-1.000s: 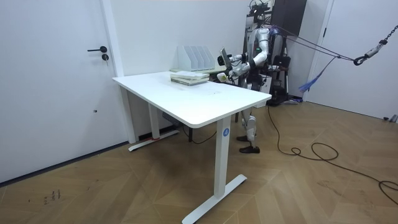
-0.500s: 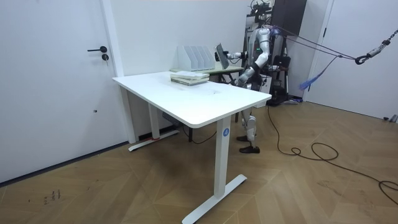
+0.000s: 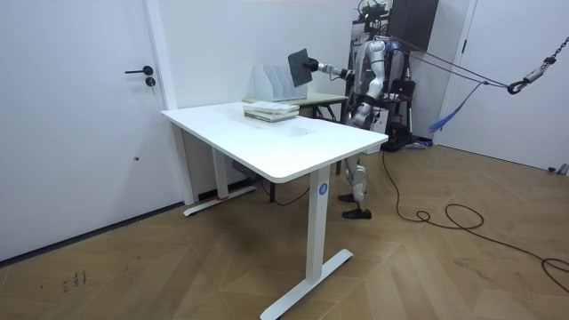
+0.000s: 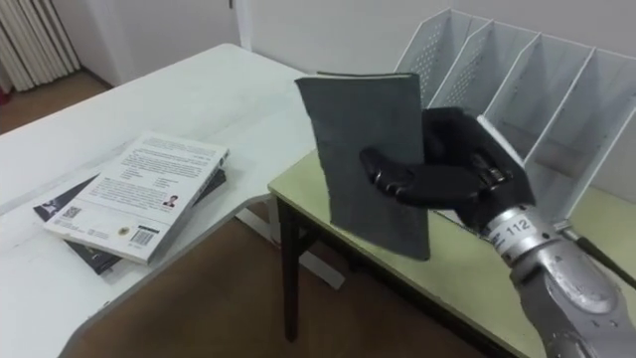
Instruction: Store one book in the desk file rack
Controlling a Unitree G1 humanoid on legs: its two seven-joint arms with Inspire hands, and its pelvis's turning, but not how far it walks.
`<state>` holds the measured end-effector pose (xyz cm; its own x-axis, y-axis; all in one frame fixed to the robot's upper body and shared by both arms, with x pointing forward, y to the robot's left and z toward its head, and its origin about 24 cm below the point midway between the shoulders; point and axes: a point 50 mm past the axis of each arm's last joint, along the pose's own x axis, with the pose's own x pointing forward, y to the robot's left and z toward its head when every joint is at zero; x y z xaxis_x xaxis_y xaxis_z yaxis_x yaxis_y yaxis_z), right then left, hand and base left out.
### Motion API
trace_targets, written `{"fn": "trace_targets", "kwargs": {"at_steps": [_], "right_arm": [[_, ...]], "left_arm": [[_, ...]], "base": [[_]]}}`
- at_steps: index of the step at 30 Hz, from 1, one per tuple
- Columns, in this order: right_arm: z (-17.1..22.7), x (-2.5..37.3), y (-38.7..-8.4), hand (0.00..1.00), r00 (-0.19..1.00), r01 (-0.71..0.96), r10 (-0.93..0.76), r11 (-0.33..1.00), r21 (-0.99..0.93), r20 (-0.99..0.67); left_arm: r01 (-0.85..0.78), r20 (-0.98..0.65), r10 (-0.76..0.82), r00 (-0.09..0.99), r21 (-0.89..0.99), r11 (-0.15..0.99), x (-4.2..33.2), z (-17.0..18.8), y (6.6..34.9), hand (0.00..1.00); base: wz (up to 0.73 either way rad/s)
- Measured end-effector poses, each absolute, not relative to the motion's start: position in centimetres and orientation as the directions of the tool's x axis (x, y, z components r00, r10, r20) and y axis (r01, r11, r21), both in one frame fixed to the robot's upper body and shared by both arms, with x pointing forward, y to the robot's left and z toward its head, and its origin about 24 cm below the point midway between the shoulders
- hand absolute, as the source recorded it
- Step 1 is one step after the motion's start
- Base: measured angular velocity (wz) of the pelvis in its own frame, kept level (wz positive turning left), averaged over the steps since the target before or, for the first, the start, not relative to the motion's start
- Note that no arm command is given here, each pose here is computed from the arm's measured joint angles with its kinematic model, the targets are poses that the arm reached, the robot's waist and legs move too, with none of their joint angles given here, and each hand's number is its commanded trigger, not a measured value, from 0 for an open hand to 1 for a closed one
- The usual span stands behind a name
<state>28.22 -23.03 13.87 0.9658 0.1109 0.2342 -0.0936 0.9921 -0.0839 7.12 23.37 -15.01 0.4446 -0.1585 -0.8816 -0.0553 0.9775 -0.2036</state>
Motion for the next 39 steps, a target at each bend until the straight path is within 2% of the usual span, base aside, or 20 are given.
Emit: {"fn": "trace_targets", "kwargs": {"at_steps": [3, 7, 12, 18, 27, 39], "right_arm": [[15.4, 28.7, -23.3, 1.0, 0.942, 0.102, -0.056, 0.987, -0.124, 0.331], [17.1, 29.1, -23.7, 1.0, 0.888, 0.277, -0.195, 0.95, -0.145, 0.416], [20.2, 29.4, -24.2, 1.0, 0.758, 0.458, -0.369, 0.888, -0.037, 0.539], [20.7, 29.1, -24.9, 1.0, 0.68, 0.551, -0.48, 0.833, 0.046, 0.554], [25.1, 28.9, -27.0, 1.0, 0.439, 0.651, -0.685, 0.689, 0.319, 0.581], [23.5, 29.3, -29.0, 1.0, 0.358, 0.76, -0.794, 0.554, 0.341, 0.491]], "left_arm": [[-0.106, -0.909, -0.098, 0.406, -0.154, 0.982, 5.6, -15.4, 23.9, 0.0], [-0.165, -0.921, -0.056, 0.385, -0.128, 0.978, 4.9, -15.9, 23.5, 0.0], [-0.217, -0.934, -0.015, 0.357, -0.099, 0.971, 4.5, -16.2, 23.8, 0.0], [-0.255, -0.936, 0.019, 0.352, -0.077, 0.964, 4.1, -16.1, 24.2, 0.0], [-0.276, -0.94, 0.058, 0.336, -0.04, 0.96, 3.6, -16.1, 24.6, 0.0], [-0.286, -0.939, 0.092, 0.33, -0.007, 0.958, 3.7, -16.1, 24.7, 0.0]], "base": [[-0.01], [0.01], [0.06], [0.08], [0.05], [0.01]]}}
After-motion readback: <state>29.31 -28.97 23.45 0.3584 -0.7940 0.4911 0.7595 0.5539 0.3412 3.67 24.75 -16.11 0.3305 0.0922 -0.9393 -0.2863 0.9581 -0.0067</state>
